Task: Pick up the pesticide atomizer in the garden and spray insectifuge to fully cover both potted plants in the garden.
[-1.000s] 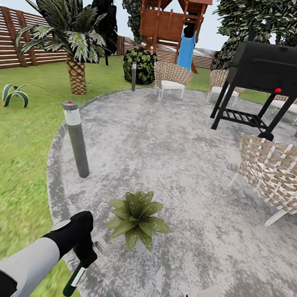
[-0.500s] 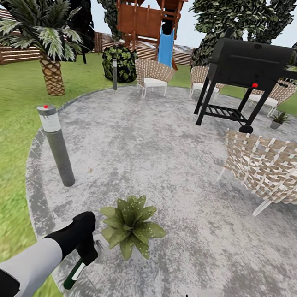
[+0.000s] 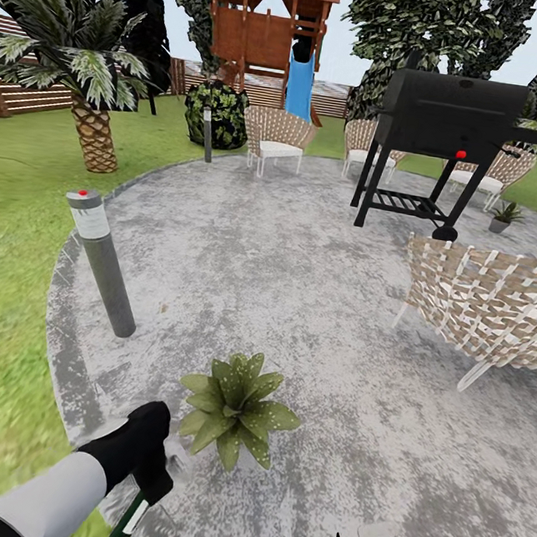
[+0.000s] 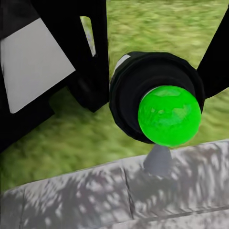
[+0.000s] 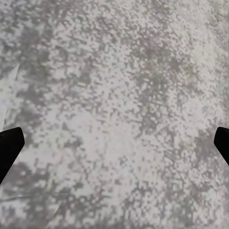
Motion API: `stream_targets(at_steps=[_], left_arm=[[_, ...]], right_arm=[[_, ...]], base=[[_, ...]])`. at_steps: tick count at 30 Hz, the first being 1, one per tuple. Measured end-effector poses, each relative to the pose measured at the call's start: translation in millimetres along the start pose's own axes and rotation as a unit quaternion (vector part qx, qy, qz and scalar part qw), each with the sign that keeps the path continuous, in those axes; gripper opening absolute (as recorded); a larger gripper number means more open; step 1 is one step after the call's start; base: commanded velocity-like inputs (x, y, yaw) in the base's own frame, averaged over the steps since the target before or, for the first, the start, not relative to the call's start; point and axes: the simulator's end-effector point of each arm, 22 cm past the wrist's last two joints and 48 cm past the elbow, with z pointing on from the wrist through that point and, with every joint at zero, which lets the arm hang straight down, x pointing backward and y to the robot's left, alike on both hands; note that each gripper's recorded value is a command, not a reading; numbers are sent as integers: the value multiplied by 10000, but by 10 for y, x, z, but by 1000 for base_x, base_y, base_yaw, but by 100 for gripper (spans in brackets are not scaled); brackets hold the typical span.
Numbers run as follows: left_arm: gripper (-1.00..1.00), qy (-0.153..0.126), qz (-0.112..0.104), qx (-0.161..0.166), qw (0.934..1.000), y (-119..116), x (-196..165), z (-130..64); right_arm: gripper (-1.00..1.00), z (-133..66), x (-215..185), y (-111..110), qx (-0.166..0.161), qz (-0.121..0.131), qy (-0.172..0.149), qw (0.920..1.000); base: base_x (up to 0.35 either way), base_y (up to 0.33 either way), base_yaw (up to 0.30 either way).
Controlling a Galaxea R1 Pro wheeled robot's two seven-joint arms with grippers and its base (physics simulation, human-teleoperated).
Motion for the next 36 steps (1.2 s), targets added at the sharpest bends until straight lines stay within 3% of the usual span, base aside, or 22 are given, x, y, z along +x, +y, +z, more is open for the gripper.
stream_targets(at_steps=[5,13,19,27,36], left_arm=[[-100,-109,74,14,9999,-76,-112,-40],[-100,-208,-157,80,9996,1,-98,-58],[-100,-201,-170,-184,9995,110,-97,-53],[-100,-194,-157,-117,9996,47,-108,-26],[-100,-357,-250,-64,9990,81,-204,-128]], right_arm=[[100,0,-1,0,-1,-1,0,10000],[100,1,-1,1,-2,0,-1,10000],[100,0,0,1,-2,0,0,10000],[100,0,-1,-1,1,0,-2,10000],[100,1,-2,-1,0,-2,-2,10000]], base=[[0,0,0],[-105,163,-28],[-4,285,-273],[0,97,-299],[0,1,-295]])
